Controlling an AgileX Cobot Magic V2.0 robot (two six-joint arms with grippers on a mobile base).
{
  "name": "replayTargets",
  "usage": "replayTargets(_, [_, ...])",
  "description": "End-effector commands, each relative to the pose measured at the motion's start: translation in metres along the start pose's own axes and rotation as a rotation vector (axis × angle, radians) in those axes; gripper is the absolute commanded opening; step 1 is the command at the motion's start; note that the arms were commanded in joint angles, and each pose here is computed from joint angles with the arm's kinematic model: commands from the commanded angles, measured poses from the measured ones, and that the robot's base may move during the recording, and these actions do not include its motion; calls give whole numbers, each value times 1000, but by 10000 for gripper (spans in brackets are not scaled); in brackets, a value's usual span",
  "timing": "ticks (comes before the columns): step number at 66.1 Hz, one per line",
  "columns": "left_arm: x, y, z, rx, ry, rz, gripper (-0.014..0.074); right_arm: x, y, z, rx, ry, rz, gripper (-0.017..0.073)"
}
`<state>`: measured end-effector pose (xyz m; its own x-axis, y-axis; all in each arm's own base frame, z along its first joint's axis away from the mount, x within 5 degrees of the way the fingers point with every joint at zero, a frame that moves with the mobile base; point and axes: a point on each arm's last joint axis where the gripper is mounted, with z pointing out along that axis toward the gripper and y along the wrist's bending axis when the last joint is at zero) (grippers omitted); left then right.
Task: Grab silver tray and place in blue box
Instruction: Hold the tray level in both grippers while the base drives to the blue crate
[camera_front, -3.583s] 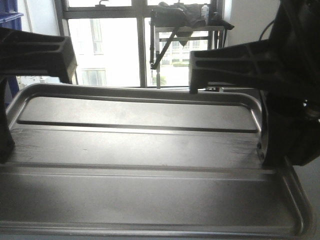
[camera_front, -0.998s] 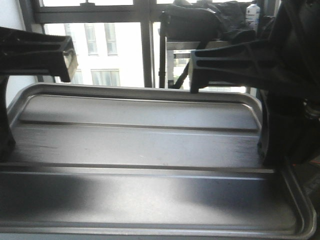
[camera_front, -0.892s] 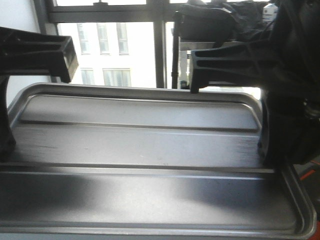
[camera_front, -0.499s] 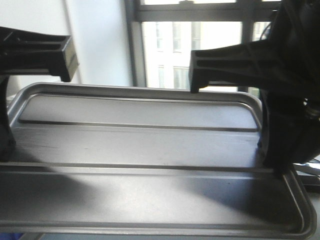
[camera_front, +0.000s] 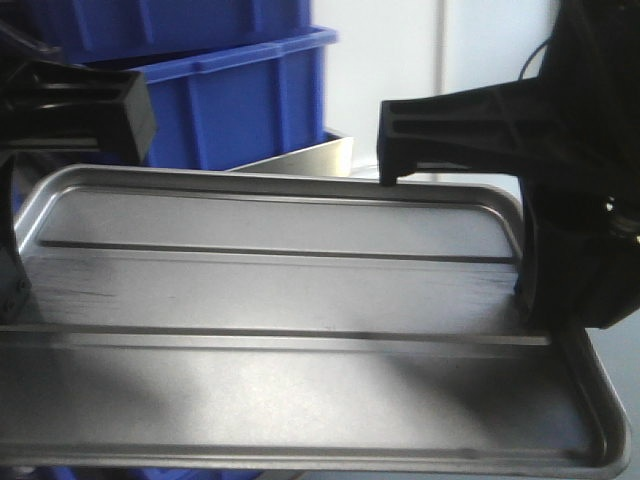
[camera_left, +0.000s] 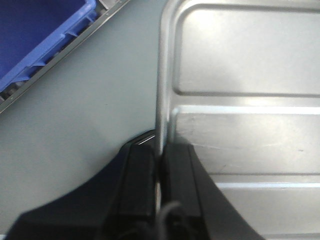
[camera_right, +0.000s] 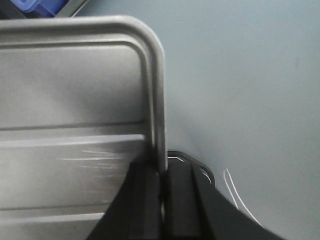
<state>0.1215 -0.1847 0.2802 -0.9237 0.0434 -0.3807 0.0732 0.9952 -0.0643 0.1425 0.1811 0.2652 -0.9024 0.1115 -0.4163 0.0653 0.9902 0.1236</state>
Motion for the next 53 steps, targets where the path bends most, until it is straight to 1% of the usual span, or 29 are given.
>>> replayTargets(1, [-5, -5, -14, 88, -51, -13, -8, -8, 5, -13, -85, -60, -1, 62])
replayTargets(53, [-5, -5, -14, 88, -51, -13, -8, -8, 5, -13, -85, -60, -1, 62])
